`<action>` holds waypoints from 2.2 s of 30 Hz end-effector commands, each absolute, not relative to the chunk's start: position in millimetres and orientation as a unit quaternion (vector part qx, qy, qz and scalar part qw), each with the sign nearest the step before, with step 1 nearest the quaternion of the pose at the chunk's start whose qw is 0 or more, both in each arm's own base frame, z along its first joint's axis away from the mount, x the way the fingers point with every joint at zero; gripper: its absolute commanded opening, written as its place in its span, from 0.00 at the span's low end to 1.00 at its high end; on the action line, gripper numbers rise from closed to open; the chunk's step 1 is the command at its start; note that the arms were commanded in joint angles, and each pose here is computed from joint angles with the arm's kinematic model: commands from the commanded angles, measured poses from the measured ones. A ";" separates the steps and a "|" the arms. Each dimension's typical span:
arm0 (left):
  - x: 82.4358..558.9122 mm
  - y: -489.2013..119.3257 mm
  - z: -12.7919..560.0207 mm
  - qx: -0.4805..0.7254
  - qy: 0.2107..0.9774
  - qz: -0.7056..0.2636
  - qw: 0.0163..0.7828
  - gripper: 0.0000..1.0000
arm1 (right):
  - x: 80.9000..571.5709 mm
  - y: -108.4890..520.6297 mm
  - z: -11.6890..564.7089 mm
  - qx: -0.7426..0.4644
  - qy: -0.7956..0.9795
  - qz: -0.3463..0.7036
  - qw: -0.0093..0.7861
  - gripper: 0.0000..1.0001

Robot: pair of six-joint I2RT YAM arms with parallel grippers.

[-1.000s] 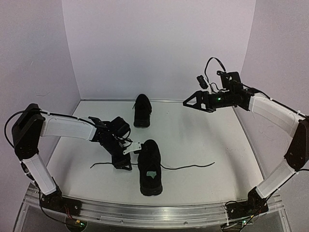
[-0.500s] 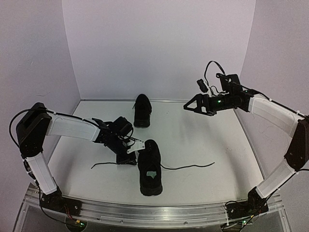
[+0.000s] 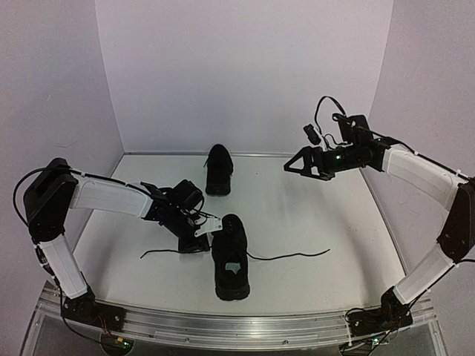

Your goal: Tie the shoes

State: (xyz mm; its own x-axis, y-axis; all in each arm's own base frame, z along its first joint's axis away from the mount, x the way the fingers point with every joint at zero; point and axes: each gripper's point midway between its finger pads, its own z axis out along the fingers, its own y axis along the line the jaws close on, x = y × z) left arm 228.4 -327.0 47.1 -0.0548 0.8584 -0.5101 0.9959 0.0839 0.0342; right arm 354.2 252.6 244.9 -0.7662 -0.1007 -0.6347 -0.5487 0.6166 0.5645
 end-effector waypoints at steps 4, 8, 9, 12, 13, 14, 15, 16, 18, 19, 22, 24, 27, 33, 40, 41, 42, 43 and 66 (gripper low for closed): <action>209.8 -367.1 128.2 0.630 0.682 -0.243 0.282 0.00 | 347.2 238.4 221.2 -0.185 0.878 0.356 0.261 0.98; 204.8 -388.0 154.9 0.608 0.675 -0.274 0.315 0.00 | 339.5 233.7 210.0 -0.178 0.888 0.349 0.241 0.97; 205.4 -392.0 161.3 0.601 0.675 -0.281 0.324 0.00 | 337.3 232.1 206.0 -0.176 0.892 0.345 0.234 0.96; 207.1 -404.5 180.5 0.583 0.668 -0.300 0.353 0.00 | 330.7 225.5 193.6 -0.168 0.904 0.329 0.216 0.94; 206.9 -407.7 184.9 0.579 0.666 -0.305 0.358 0.00 | 328.6 222.7 188.8 -0.164 0.909 0.323 0.209 0.93; 206.3 -410.3 188.1 0.576 0.665 -0.308 0.362 0.00 | 326.3 220.1 183.8 -0.160 0.913 0.316 0.201 0.92; 205.5 -412.8 191.2 0.574 0.663 -0.311 0.366 0.00 | 324.2 217.4 178.8 -0.157 0.919 0.308 0.192 0.91; 205.0 -414.1 192.4 0.572 0.663 -0.312 0.368 0.00 | 323.2 214.5 173.9 -0.153 0.923 0.300 0.185 0.90; 204.9 -414.9 194.4 0.568 0.664 -0.315 0.371 0.00 | 319.7 208.1 162.5 -0.146 0.934 0.280 0.168 0.87; 204.4 -415.0 196.1 0.566 0.663 -0.316 0.374 0.00 | 318.0 204.0 157.2 -0.141 0.940 0.268 0.159 0.86; 204.0 -413.2 201.8 0.558 0.663 -0.319 0.383 0.00 | 315.0 192.4 142.2 -0.136 0.953 0.232 0.137 0.82; 203.7 -411.9 205.3 0.554 0.663 -0.321 0.387 0.00 | 312.8 190.1 137.3 -0.141 0.956 0.224 0.128 0.81; 202.5 -408.8 202.6 0.552 0.668 -0.319 0.384 0.00 | 308.2 204.2 147.9 -0.163 0.941 0.267 0.129 0.74; 202.5 -397.6 195.3 0.535 0.684 -0.310 0.386 0.00 | 303.5 213.5 146.0 -0.171 0.931 0.298 0.121 0.67; 202.4 -393.9 194.2 0.529 0.691 -0.308 0.385 0.00 | 296.9 184.1 98.3 -0.153 0.964 0.203 0.074 0.57; 202.5 -394.2 192.7 0.530 0.692 -0.307 0.382 0.00 | 296.7 182.2 95.2 -0.155 0.966 0.193 0.072 0.57; 202.6 -394.8 192.6 0.530 0.692 -0.307 0.381 0.00 | 296.3 181.7 93.3 -0.160 0.967 0.185 0.071 0.57; 202.6 -395.4 192.9 0.531 0.692 -0.308 0.381 0.00 | 295.1 181.9 90.5 -0.168 0.968 0.172 0.070 0.58; 203.6 -400.2 193.0 0.546 0.684 -0.303 0.377 0.00 | 246.1 196.8 11.7 -0.239 0.971 -0.002 -0.024 0.67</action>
State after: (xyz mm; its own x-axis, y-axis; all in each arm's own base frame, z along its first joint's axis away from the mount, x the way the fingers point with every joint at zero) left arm 200.4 -392.2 169.9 -0.1610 0.5519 -0.8182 0.9721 0.2322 -0.0347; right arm 250.7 210.8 22.8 -0.8771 -0.4803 -0.0081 -0.4796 0.8746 0.0705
